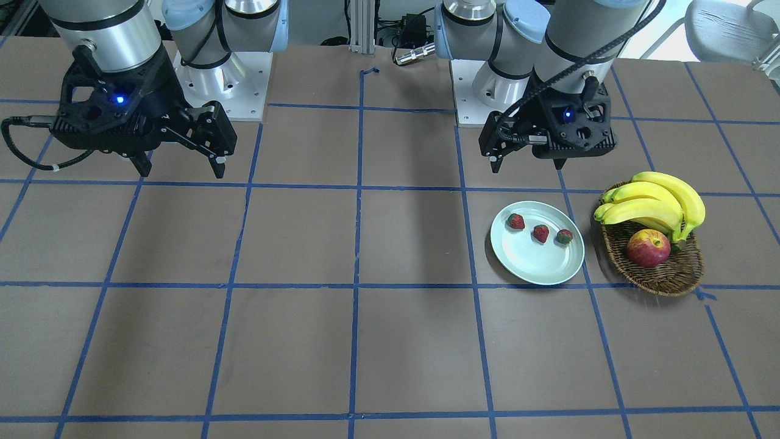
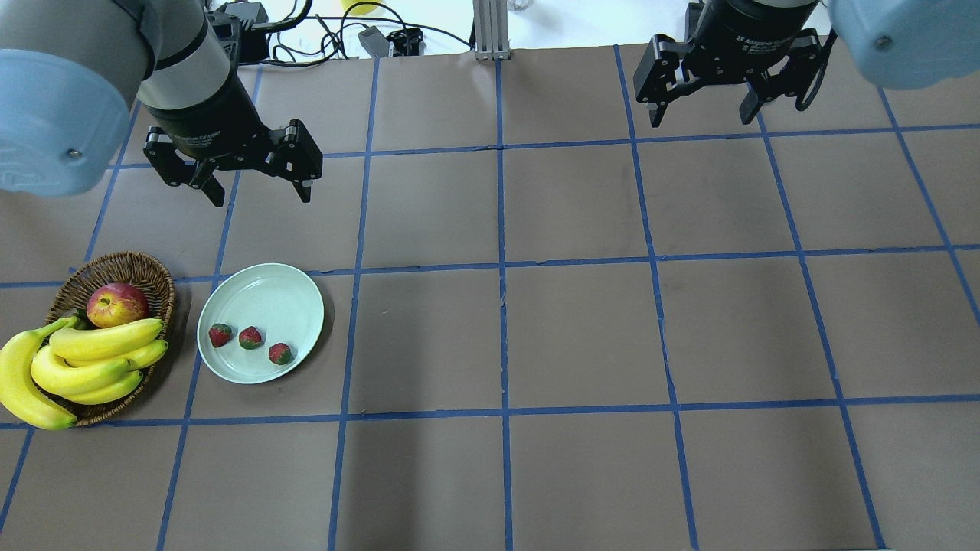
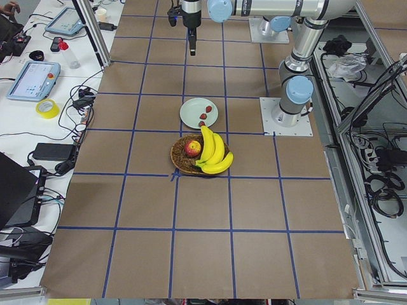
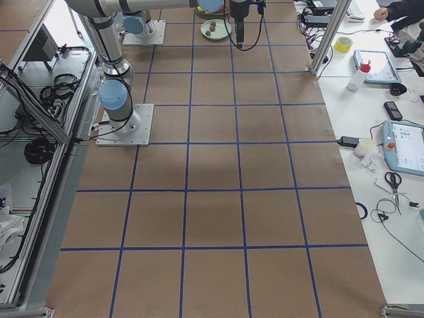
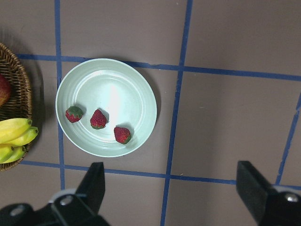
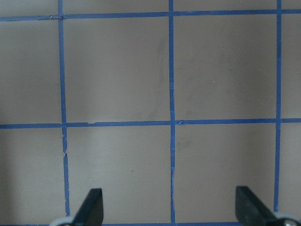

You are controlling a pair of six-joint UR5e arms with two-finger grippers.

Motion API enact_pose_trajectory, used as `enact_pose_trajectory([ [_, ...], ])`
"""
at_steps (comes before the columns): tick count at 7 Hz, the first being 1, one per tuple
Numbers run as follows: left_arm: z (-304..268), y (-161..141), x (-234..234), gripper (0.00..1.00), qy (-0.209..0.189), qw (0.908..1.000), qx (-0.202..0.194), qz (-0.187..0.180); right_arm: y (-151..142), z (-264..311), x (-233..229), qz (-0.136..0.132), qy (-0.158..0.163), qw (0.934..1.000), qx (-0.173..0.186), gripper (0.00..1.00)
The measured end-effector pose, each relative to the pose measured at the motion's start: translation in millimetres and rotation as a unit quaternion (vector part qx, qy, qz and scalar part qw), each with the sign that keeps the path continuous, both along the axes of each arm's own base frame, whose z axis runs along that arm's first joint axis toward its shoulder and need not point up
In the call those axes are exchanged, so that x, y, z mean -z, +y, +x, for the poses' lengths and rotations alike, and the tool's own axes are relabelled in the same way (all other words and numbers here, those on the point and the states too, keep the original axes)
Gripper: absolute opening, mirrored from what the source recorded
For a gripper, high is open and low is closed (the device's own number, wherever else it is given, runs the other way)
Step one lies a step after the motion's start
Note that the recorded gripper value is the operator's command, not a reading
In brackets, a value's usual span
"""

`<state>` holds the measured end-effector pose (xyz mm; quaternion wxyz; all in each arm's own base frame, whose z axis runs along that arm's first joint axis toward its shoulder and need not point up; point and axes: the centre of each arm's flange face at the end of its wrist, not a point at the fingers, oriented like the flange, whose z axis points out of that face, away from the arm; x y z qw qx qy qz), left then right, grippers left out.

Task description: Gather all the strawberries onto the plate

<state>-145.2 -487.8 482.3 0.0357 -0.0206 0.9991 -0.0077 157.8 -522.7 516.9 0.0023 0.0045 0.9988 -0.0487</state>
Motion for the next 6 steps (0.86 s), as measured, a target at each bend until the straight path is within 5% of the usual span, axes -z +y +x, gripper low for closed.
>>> enact_pose_trajectory([
  [6, 27, 15, -19, 1.0, 0.019, 0.9996, 0.02, 0.004, 0, 0, 0, 0.0, 0.0, 1.0, 0.0, 1.0],
])
